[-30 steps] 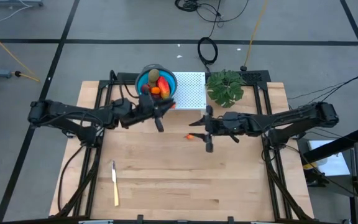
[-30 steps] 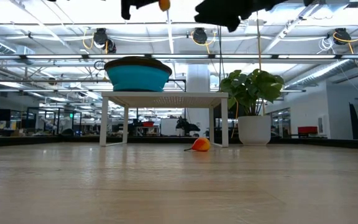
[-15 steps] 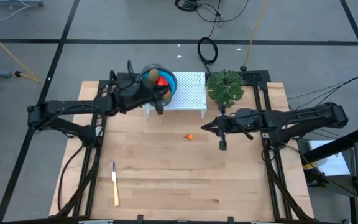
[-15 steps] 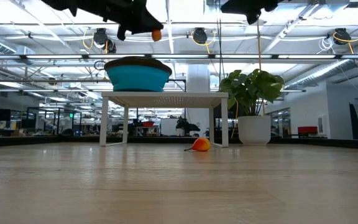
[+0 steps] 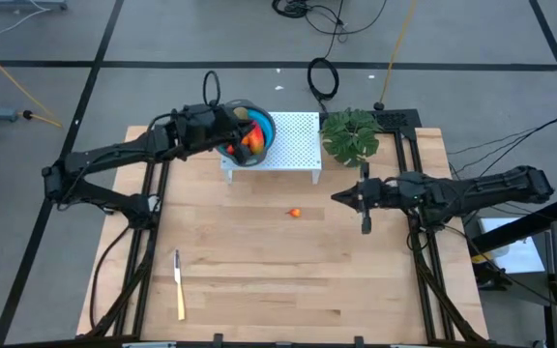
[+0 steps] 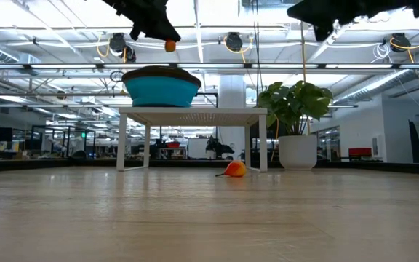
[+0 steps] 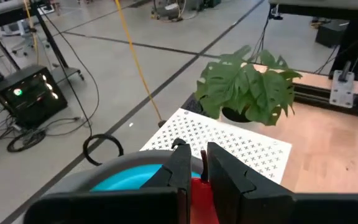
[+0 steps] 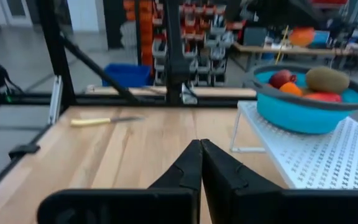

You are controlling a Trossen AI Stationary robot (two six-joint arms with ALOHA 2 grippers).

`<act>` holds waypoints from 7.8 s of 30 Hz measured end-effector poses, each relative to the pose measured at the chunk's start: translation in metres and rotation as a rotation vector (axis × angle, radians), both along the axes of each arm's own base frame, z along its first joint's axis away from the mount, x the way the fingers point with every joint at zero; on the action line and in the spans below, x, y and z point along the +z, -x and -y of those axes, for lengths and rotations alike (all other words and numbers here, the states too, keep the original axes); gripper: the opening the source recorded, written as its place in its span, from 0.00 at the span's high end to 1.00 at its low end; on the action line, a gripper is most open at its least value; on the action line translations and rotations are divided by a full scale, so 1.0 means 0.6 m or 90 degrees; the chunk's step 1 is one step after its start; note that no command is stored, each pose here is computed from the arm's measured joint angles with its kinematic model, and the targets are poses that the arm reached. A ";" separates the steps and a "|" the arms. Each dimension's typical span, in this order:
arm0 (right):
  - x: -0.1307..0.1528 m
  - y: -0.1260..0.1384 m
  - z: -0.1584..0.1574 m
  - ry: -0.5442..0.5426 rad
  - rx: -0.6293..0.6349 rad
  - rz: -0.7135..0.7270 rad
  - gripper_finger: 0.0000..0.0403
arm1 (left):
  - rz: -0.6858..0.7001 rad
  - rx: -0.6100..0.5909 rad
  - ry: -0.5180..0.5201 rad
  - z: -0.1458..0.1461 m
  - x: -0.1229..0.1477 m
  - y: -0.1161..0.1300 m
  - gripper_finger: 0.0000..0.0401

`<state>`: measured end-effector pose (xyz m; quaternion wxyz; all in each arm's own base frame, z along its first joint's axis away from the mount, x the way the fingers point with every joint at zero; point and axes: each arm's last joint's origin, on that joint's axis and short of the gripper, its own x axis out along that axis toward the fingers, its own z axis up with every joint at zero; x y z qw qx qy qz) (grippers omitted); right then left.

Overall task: Pick & Place Fruit
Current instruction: Put the peach in the blue strainer bowl on the shelf

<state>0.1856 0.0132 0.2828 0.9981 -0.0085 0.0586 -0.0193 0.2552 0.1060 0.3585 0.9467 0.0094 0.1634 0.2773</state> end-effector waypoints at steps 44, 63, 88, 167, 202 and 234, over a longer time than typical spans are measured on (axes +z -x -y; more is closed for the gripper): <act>-0.025 0.046 0.006 0.004 -0.019 0.072 1.00 | -0.134 0.028 0.093 -0.016 -0.083 -0.044 0.92; -0.012 0.041 0.005 -0.064 -0.016 0.129 0.98 | -0.077 0.024 0.059 0.002 -0.030 -0.009 0.53; -0.033 -0.063 -0.012 -0.001 0.078 0.044 0.98 | 0.055 -0.092 0.070 0.113 -0.003 0.133 0.98; -0.261 -0.260 0.034 0.082 -0.055 -0.492 0.40 | 0.213 -0.251 0.075 0.177 -0.125 0.258 0.95; -0.263 -0.257 0.046 0.048 -0.053 -0.504 0.74 | 0.217 -0.249 0.083 0.177 -0.125 0.258 0.95; -0.015 -0.257 0.028 -0.122 0.171 0.100 0.78 | 0.256 -0.255 0.169 0.182 -0.121 0.206 0.95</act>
